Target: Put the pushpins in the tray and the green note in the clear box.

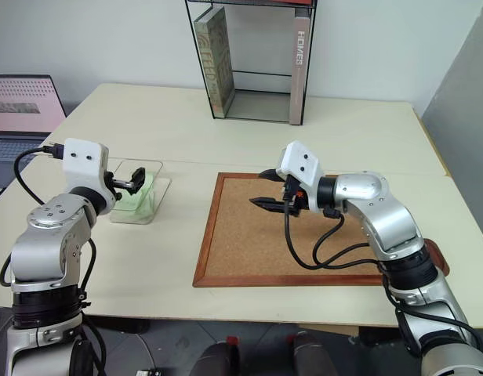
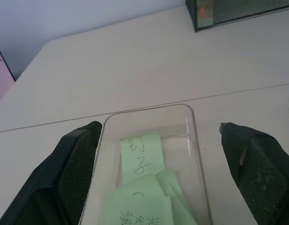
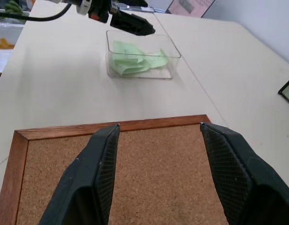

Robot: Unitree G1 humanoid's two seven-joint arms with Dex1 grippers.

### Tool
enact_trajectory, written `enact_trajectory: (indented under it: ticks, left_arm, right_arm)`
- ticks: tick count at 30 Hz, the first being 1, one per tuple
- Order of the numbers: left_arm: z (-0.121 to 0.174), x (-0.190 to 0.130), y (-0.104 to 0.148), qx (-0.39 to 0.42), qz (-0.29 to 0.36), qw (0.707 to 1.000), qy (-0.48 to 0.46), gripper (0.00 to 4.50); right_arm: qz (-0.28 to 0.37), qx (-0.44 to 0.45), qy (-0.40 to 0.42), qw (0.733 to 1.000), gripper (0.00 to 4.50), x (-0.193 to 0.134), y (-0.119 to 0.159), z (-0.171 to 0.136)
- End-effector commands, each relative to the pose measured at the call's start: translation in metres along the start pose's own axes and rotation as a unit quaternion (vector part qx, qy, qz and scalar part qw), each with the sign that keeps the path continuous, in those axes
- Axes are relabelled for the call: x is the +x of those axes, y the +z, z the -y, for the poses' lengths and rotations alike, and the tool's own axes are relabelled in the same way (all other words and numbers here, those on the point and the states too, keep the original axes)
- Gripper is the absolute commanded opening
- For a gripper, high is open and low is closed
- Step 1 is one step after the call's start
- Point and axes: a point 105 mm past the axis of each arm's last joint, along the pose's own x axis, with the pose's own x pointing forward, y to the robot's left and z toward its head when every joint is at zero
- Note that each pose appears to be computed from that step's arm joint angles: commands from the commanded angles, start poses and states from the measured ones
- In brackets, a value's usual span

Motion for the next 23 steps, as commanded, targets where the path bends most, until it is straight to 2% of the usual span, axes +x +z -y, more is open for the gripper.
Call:
enact_trajectory:
  ticks: [1,5,11,17,23]
  left_arm:
    - [0.023,-0.002,0.04,-0.008,0.078,0.995,-0.058,4.28]
    - [0.075,-0.004,0.052,0.01,0.109,0.979,-0.174,4.28]
    - [0.136,-0.015,0.044,0.003,0.112,0.94,-0.322,4.28]
    - [0.163,-0.02,0.041,-0.001,0.116,0.911,-0.397,4.28]
    - [0.177,-0.026,0.038,-0.016,0.12,0.895,-0.43,4.28]
  right_arm:
    - [0.025,0.001,-0.029,0.999,2.9,-0.025,0.015,0.002]
    - [0.024,0.037,-0.068,0.997,2.9,-0.05,0.007,0.0]
    - [0.001,0.061,-0.116,0.991,2.9,-0.073,-0.022,-0.017]
    - [-0.01,0.069,-0.16,0.985,2.9,-0.081,-0.041,-0.023]
    - [-0.007,0.055,-0.186,0.981,2.9,-0.082,-0.042,-0.013]
